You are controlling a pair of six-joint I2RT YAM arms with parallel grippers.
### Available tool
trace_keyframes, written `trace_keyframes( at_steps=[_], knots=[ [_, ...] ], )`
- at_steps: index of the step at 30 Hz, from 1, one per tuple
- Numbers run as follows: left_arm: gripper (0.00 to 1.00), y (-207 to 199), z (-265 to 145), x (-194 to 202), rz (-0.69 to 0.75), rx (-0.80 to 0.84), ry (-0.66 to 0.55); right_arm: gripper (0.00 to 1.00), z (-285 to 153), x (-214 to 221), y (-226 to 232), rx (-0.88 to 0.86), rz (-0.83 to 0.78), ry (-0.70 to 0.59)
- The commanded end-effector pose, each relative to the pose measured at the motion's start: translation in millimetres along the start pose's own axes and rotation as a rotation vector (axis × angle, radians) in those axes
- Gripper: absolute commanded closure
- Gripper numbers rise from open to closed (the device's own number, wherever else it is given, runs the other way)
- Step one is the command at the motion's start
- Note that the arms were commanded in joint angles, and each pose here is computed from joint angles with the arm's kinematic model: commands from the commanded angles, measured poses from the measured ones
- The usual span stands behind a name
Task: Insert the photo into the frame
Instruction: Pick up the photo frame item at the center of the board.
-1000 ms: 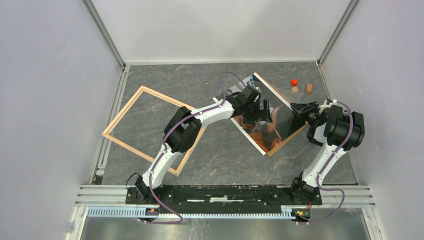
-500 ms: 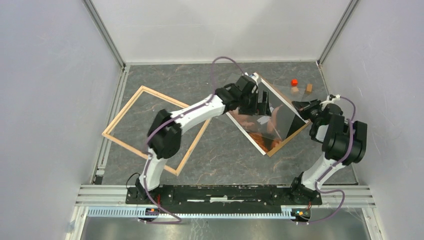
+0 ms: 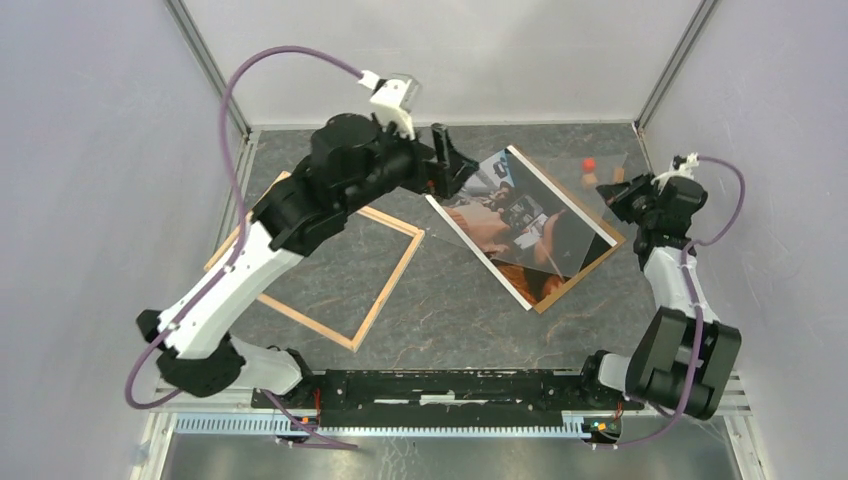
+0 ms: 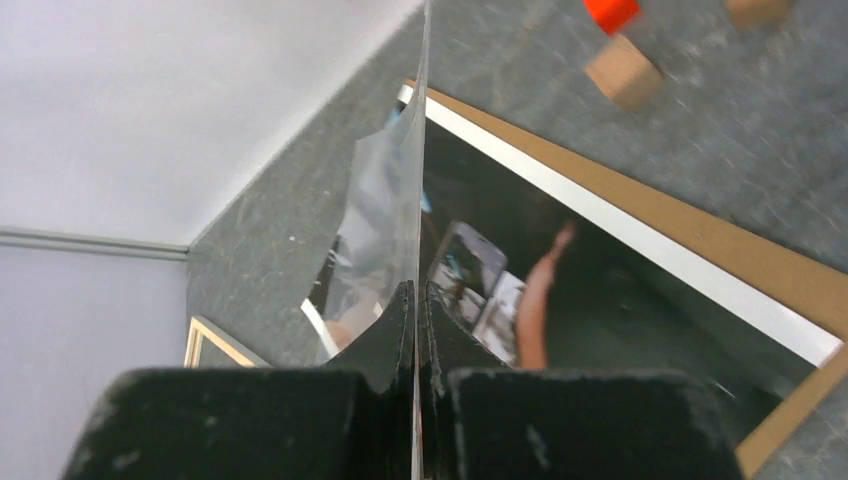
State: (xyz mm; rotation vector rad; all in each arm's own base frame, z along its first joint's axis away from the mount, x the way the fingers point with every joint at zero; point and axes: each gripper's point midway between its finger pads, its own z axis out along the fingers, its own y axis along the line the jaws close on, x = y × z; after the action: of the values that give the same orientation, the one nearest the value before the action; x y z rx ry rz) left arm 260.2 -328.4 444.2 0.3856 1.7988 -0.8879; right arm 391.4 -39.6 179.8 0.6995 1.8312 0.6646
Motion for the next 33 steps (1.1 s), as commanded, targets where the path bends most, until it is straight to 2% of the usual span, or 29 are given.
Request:
trace_keyframes(
  at_steps=[1, 6, 8, 13, 21, 24, 27, 31, 33],
  knots=[
    [0.0, 43.6, -20.2, 5.0, 0.157, -0.165, -0.073, 1.0, -28.8, -55.4, 76.8, -0.044, -0.159, -0.138],
    [0.0, 58.5, -63.0, 0.9, 0.157, -0.174, -0.226, 1.0, -51.9, -87.9, 178.6, -0.146, -0.236, -0.172],
    [0.0, 56.4, -80.7, -7.9, 0.136, -0.16, -0.285, 1.0, -56.3, -84.5, 218.5, -0.213, -0.229, -0.17],
    [0.0, 53.6, -111.1, -22.7, 0.117, -0.132, -0.395, 1.0, -64.5, -46.7, 317.6, -0.398, -0.203, -0.124],
    [0.0, 75.3, -140.6, -35.8, 0.129, -0.245, -0.491, 1.0, -83.2, 4.8, 439.6, -0.616, -0.139, -0.072],
    [0.0, 83.2, -148.1, -38.0, 0.134, -0.283, -0.522, 1.0, -79.0, 36.4, 448.1, -0.65, -0.062, -0.021],
    [0.0, 92.3, -149.8, -38.8, 0.145, -0.337, -0.527, 1.0, -66.7, 74.2, 430.6, -0.634, 0.069, 0.027],
    [0.0, 94.5, -148.3, -36.9, 0.147, -0.346, -0.524, 1.0, -48.0, 156.3, 358.5, -0.521, 0.271, 0.101],
    [0.0, 96.3, -145.0, -35.2, 0.155, -0.355, -0.518, 1.0, -45.0, 180.0, 328.3, -0.477, 0.327, 0.075]
  ],
)
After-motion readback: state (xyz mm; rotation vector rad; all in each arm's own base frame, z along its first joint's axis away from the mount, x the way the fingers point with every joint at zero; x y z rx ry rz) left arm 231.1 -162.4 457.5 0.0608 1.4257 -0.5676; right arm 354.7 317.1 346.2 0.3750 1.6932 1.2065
